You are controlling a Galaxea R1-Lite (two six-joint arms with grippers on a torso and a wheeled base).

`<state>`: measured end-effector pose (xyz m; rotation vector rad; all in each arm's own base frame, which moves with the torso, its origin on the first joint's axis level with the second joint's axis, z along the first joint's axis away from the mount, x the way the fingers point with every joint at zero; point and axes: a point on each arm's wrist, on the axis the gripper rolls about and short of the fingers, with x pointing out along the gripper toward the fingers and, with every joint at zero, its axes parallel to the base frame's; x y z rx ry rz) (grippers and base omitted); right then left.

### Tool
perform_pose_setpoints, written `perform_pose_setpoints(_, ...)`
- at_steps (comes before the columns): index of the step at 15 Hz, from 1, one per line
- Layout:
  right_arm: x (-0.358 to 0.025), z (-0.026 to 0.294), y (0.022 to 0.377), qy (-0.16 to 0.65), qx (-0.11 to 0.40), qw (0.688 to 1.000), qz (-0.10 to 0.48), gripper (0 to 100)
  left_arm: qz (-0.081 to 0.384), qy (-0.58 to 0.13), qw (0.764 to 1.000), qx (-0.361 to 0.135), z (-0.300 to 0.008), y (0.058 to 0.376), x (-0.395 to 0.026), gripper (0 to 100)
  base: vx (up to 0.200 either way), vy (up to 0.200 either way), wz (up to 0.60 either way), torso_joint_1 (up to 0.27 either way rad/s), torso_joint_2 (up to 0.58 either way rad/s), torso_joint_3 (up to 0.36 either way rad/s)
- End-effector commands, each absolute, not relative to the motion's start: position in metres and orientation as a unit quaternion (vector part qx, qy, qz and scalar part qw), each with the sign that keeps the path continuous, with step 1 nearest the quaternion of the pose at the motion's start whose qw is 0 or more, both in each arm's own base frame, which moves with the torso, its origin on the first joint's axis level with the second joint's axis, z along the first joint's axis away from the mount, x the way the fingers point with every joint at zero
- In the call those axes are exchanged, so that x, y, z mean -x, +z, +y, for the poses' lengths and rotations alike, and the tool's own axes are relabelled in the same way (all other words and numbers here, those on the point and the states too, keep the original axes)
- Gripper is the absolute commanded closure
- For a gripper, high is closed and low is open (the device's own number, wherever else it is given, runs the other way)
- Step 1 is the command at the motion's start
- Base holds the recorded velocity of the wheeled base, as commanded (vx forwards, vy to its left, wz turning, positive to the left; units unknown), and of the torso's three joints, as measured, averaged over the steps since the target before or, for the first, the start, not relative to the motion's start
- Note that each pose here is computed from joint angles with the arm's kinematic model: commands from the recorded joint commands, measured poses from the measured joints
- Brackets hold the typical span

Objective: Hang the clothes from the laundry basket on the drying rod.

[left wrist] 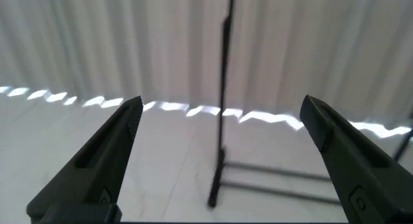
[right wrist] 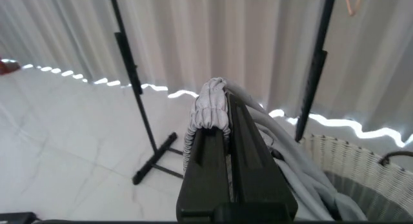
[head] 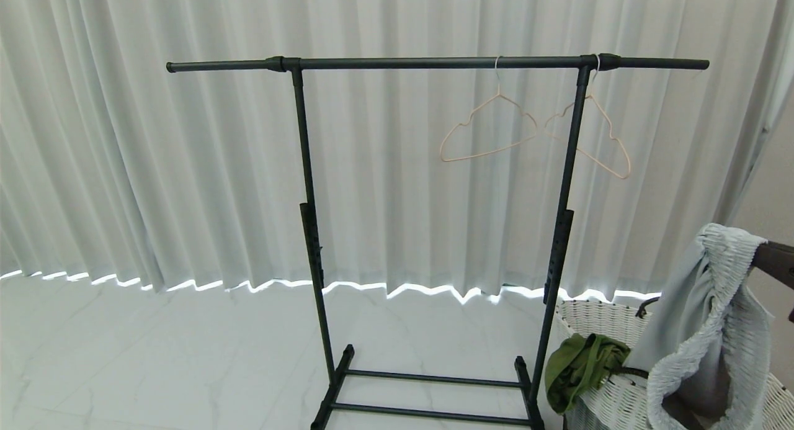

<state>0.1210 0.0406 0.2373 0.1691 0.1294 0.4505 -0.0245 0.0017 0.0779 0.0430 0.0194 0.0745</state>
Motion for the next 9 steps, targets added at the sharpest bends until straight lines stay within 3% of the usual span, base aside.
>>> perform_pose_setpoints(1, -0.122, 0.042, 0.240, 0.232, -0.093, 0.967, 0.057, 100, -0.074, -0.050, 0.996, 0.006, -0.002, 0.141, 0.037, 0, 0.000, 0.000, 0.00, 0.000, 0.00, 0.000)
perform_pose_setpoints(2, -0.122, 0.043, 0.241, 0.239, -0.098, 0.965, 0.054, 100, -0.083, -0.083, 0.993, 0.016, -0.003, 0.161, 0.039, 0, 0.000, 0.000, 0.00, 0.000, 0.00, 0.000)
perform_pose_setpoints(6, -0.126, 0.052, 0.246, 0.274, -0.107, 0.955, 0.040, 100, -0.004, -0.277, 0.961, 0.016, -0.012, 0.227, -0.009, 0, 0.000, 0.000, 0.00, 0.000, 0.00, 0.000)
perform_pose_setpoints(9, -0.130, 0.054, 0.243, 0.278, -0.107, 0.953, 0.049, 100, 0.067, -0.310, 0.948, 0.019, -0.017, 0.266, -0.084, 0, 0.000, 0.000, 0.00, 0.000, 0.00, 0.000)
